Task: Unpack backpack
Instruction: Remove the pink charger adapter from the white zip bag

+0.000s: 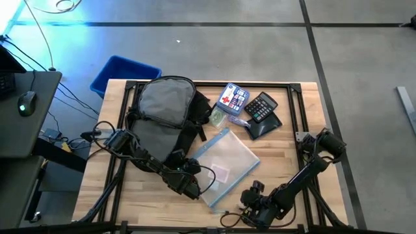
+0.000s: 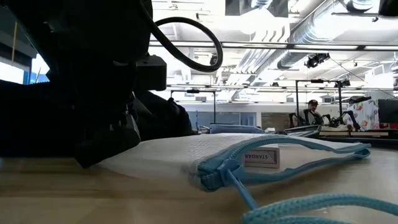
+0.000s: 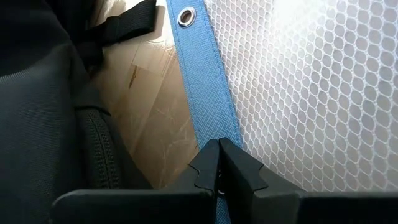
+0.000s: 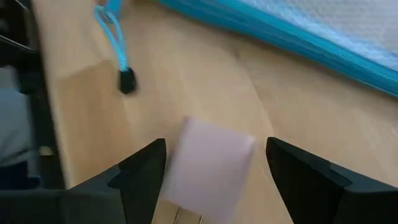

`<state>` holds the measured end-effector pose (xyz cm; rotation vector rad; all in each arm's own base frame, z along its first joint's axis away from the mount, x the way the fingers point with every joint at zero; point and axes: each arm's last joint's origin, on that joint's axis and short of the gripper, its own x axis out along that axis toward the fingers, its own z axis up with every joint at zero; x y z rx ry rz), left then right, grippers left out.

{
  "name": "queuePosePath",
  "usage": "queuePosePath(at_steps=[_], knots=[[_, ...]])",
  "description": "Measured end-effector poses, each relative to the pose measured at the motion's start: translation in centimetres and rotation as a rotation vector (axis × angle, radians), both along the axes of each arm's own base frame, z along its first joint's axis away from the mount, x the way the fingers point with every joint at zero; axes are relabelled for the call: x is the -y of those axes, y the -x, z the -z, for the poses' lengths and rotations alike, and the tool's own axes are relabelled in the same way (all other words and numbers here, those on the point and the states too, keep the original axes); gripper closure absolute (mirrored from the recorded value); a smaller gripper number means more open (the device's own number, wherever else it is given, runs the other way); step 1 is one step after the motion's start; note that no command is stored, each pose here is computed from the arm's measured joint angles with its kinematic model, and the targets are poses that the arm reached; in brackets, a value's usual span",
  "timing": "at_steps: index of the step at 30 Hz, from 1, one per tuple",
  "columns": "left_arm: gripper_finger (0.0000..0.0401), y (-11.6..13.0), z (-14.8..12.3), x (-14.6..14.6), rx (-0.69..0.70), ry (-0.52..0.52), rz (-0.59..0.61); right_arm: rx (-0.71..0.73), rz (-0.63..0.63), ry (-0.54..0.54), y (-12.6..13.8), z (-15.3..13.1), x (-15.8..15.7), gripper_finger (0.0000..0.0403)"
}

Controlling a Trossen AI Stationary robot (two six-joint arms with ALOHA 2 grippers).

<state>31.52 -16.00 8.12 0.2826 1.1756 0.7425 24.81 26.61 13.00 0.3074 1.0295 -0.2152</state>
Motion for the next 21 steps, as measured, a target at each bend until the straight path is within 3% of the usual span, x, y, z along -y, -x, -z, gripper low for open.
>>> queuePosePath(at_steps=[5, 10, 16, 21], knots=[[0.0401, 0.0, 0.0, 0.0, 0.004, -0.002, -0.005, -0.125, 0.001, 0.005, -0.3, 0.7, 0.9, 0.0142], [0.0401, 0.0, 0.0, 0.0, 0.005, -0.003, -0.005, -0.118, -0.004, 0.063, -0.3, 0.7, 1.3, 0.0150], [0.0401, 0.0, 0.0, 0.0, 0.005, -0.003, -0.004, -0.133, -0.040, 0.104, 0.1, 0.6, 1.3, 0.0239], [0.0401, 0.1, 0.0, 0.2, 0.004, -0.002, 0.002, -0.161, -0.219, 0.200, 0.4, -0.4, 1.6, 0.0238]])
